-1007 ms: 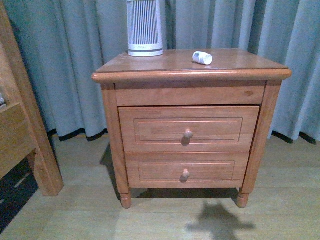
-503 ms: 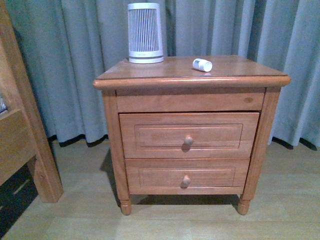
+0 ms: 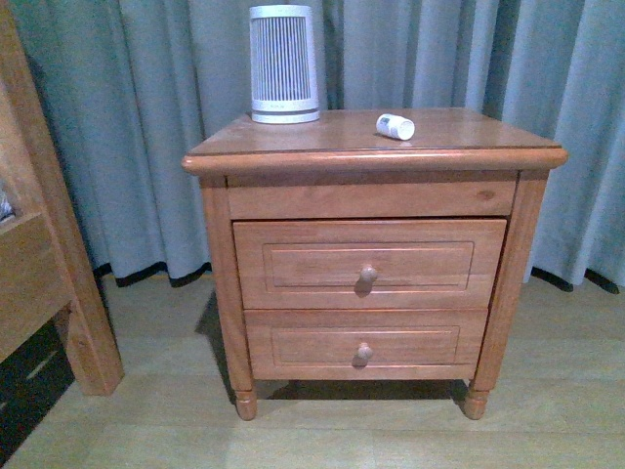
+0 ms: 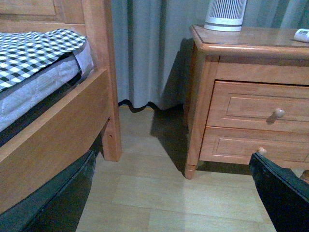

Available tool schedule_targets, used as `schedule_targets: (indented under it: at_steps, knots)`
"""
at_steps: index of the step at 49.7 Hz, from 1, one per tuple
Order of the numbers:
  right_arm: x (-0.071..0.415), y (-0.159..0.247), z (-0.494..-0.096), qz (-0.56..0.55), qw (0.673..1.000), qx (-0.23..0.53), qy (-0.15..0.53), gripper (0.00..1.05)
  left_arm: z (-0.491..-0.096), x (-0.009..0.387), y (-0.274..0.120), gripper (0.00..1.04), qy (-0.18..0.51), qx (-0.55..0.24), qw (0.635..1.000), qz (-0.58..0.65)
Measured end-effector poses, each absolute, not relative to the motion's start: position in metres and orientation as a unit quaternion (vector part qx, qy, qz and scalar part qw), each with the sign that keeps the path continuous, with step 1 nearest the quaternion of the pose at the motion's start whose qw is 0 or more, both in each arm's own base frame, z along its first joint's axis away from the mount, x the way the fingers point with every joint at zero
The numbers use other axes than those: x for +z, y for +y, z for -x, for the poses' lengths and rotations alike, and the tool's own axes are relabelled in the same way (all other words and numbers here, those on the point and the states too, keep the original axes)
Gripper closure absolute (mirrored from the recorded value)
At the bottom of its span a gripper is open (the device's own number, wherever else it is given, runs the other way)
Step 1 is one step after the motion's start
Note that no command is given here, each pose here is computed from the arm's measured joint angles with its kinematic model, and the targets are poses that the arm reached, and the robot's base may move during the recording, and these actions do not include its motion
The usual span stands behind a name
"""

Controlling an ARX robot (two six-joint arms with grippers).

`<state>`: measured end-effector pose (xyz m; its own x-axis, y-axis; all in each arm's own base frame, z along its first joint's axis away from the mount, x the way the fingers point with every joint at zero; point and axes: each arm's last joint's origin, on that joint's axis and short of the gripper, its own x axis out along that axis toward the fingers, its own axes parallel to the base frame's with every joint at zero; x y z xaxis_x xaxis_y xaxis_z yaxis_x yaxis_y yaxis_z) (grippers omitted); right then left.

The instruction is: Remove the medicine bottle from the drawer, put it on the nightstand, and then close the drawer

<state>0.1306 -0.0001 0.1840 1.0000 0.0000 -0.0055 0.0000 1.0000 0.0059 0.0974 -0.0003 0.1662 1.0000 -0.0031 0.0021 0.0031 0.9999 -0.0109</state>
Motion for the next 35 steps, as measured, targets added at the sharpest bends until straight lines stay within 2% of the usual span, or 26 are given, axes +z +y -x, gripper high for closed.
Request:
schedule_targets:
  at_steps: [35]
  knots:
    - [0.171,0.000,-0.111,-0.003,1.000,0.000,-0.008,1.01,-0.097,0.166,0.000,0.06,-0.001,-0.002,1.000,0.005]
